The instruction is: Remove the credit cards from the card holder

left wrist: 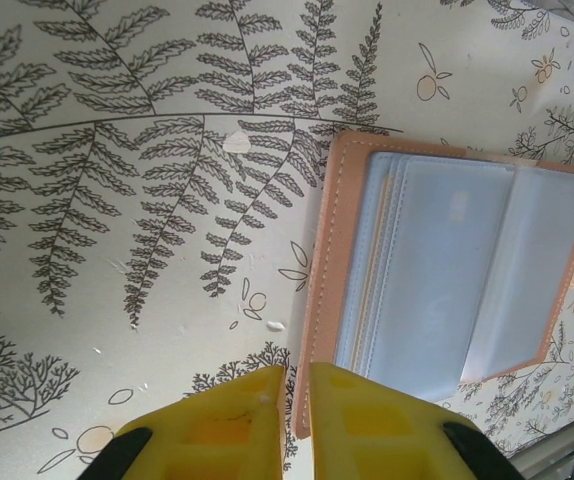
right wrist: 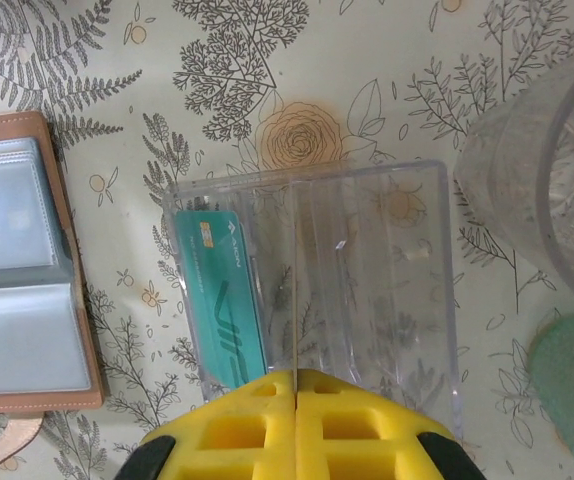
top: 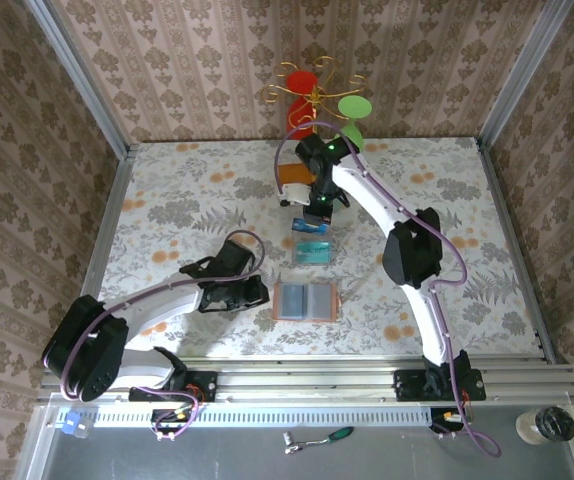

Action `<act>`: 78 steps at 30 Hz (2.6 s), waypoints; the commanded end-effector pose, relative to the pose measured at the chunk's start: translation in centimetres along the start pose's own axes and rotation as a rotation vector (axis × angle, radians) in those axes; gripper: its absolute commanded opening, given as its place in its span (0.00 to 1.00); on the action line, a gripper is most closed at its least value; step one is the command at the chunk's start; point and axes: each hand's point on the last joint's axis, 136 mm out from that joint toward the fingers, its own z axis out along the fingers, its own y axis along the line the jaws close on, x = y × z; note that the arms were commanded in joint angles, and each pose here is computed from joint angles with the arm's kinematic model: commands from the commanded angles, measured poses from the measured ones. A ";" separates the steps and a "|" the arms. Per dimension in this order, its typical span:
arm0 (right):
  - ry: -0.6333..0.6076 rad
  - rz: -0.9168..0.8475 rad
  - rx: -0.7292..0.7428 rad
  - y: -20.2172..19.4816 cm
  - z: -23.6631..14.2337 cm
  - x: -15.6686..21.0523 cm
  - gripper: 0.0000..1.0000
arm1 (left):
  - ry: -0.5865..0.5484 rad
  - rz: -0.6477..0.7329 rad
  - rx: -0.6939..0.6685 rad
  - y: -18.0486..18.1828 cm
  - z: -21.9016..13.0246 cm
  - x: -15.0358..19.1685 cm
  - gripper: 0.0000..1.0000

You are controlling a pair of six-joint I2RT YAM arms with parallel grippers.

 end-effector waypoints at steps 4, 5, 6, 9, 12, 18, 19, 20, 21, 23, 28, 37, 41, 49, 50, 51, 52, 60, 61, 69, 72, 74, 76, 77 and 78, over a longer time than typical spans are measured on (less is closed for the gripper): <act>0.046 -0.024 -0.144 1.8 1.2 1.1 0.00 | 0.001 -0.027 -0.016 0.9 -0.3 0.2 0.15; 0.054 -0.024 -0.154 1.9 1.4 1.2 0.00 | 0.000 -0.029 -0.019 1.1 -0.4 0.2 0.14; 0.062 -0.024 -0.163 2.0 1.7 1.4 0.00 | -0.002 -0.034 -0.020 1.2 -0.3 0.2 0.15; 0.067 -0.019 -0.178 2.0 2.1 1.6 0.00 | -0.008 -0.043 -0.013 1.3 -0.3 0.3 0.15; 0.075 -0.015 -0.192 2.0 2.6 1.9 0.00 | -0.007 -0.043 -0.014 1.3 -0.4 0.3 0.15; 0.085 -0.012 -0.214 1.9 3.8 2.3 0.00 | -0.006 -0.047 -0.021 1.7 -0.6 0.4 0.15; 0.084 -0.013 -0.219 2.0 4.0 2.3 0.00 | -0.006 -0.049 -0.021 1.7 -0.6 0.4 0.15; 0.082 -0.013 -0.226 2.0 4.3 2.3 0.00 | -0.007 -0.049 -0.021 1.8 -0.7 0.4 0.15; 0.081 -0.012 -0.227 1.9 4.5 2.2 0.00 | -0.005 -0.049 -0.021 1.8 -0.6 0.4 0.15; 0.085 -0.009 -0.236 2.0 5.0 2.3 0.00 | -0.005 -0.051 -0.022 1.8 -0.6 0.4 0.15; 0.093 -0.004 -0.260 2.2 5.9 2.6 0.00 | -0.002 -0.053 -0.025 2.1 -0.6 0.6 0.15; 0.011 0.006 -0.145 0.8 2.0 1.0 0.20 | -0.007 -0.049 -0.019 1.9 -0.7 0.2 0.16; -0.036 0.020 -0.095 0.8 -0.6 0.4 0.24 | -0.003 -0.042 -0.014 1.6 -0.6 0.1 0.16; -0.122 0.106 0.010 1.4 -3.5 -0.1 0.24 | 0.008 -0.023 0.001 1.1 -0.4 -0.1 0.16; -0.137 0.121 0.022 1.6 -3.7 -0.1 0.24 | 0.007 -0.019 0.005 1.0 -0.4 -0.2 0.16; -0.154 0.143 0.032 1.9 -3.9 -0.2 0.24 | 0.009 -0.016 0.008 0.9 -0.3 -0.3 0.16; -0.171 0.165 0.038 2.3 -3.9 -0.2 0.24 | 0.011 -0.016 0.011 0.7 -0.3 -0.3 0.16; -0.309 0.416 0.049 6.1 -3.2 -0.4 0.23 | 0.018 0.006 0.041 -0.4 0.3 -0.7 0.14; -0.323 0.451 0.048 6.5 -3.0 -0.4 0.23 | 0.018 0.009 0.044 -0.6 0.4 -0.7 0.14; -0.358 0.758 0.026 10.0 -0.7 0.7 0.22 | 0.042 0.039 0.068 -1.9 1.4 -0.4 0.12; -0.362 0.915 0.015 10.5 0.0 1.5 0.22 | 0.051 0.052 0.068 -2.4 1.9 -0.2 0.11; -0.379 1.002 -0.009 11.0 0.6 1.8 0.22 | 0.059 0.051 0.063 -2.4 2.3 -0.1 0.10; -0.410 1.047 -0.036 11.7 1.0 1.5 0.22 | 0.065 0.051 0.059 -2.5 2.6 -0.2 0.10; -0.421 1.066 -0.043 12.1 1.1 1.4 0.22 | 0.069 0.052 0.048 -2.3 2.8 -0.2 0.09; -0.425 1.084 -0.048 12.4 1.4 1.5 0.22 | 0.070 0.057 0.024 -2.1 2.8 -0.1 0.09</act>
